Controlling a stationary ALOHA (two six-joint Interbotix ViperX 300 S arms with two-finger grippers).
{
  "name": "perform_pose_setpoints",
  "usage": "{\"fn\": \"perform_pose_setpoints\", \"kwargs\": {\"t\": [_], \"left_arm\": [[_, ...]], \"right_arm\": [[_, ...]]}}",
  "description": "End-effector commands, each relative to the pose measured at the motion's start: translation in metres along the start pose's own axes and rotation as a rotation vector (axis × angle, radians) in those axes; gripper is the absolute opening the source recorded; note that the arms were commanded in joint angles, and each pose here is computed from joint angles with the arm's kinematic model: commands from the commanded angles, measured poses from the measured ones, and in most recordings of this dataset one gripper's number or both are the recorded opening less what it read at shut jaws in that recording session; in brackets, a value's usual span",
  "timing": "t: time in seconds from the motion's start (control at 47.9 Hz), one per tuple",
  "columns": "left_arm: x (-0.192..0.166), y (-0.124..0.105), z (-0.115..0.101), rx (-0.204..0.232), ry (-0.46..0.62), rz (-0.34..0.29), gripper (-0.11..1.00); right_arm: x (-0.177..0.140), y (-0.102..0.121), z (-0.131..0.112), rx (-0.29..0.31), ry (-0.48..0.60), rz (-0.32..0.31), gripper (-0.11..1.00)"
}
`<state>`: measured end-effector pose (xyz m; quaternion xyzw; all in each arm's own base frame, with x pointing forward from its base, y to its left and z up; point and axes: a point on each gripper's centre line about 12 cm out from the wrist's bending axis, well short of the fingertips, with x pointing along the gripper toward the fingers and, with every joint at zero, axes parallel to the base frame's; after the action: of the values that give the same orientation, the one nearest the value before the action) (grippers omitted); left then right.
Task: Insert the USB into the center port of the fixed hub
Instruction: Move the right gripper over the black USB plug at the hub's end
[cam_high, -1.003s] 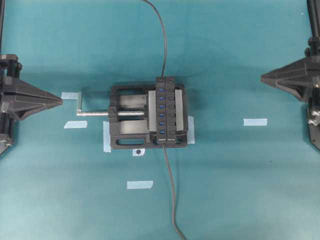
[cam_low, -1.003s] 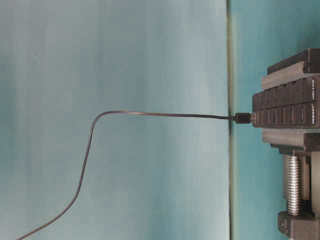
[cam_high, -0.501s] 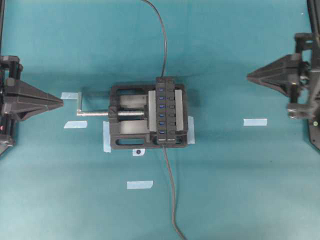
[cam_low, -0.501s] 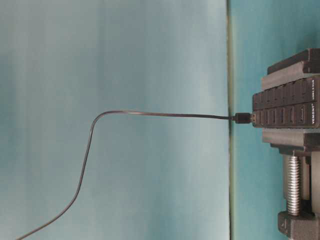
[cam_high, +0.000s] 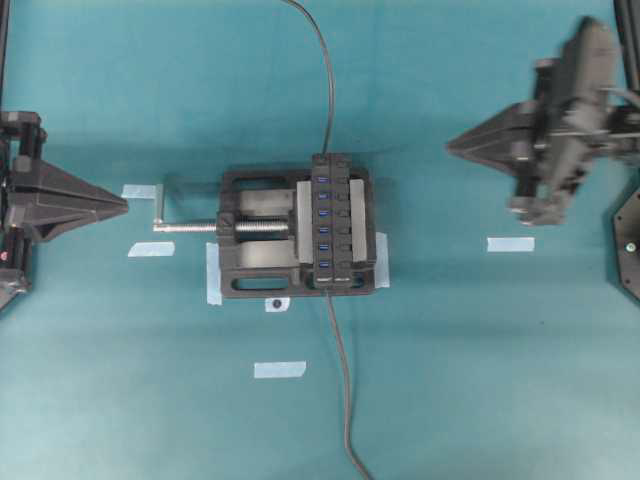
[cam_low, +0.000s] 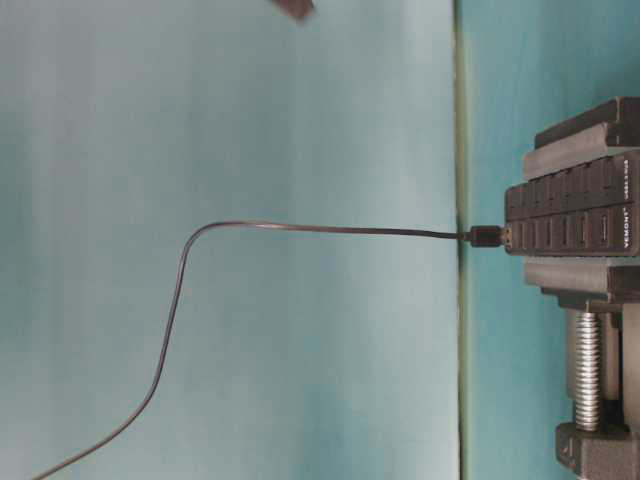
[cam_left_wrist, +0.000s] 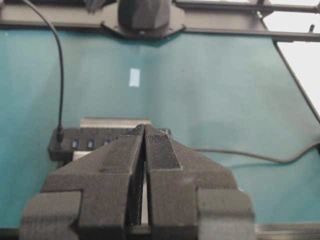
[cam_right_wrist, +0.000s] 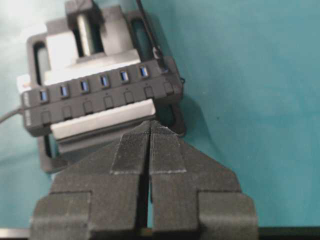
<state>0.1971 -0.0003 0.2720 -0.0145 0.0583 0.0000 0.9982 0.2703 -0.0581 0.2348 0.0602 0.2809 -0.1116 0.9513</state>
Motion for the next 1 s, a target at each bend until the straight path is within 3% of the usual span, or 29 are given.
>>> {"fn": "perform_pose_setpoints", "kwargs": {"t": [0.0,0.585,0.982], "left_arm": [[0.002,0.000,0.011,0.003,-0.020,0.002,0.00],[0.001,0.000,0.019,-0.003,-0.026,0.001,0.00],[0.000,0.000,0.012,-0.031,0.005,0.002,0.00]], "right_arm": [[0.012,0.000,0.015,-0.016,-0.014,-0.003,-0.02],[0.092,-0.014,0.013,-0.055,0.143,-0.036,-0.02],[0.121,-0.014,0.018,-0.079,0.164,-0.033,-0.02]]}}
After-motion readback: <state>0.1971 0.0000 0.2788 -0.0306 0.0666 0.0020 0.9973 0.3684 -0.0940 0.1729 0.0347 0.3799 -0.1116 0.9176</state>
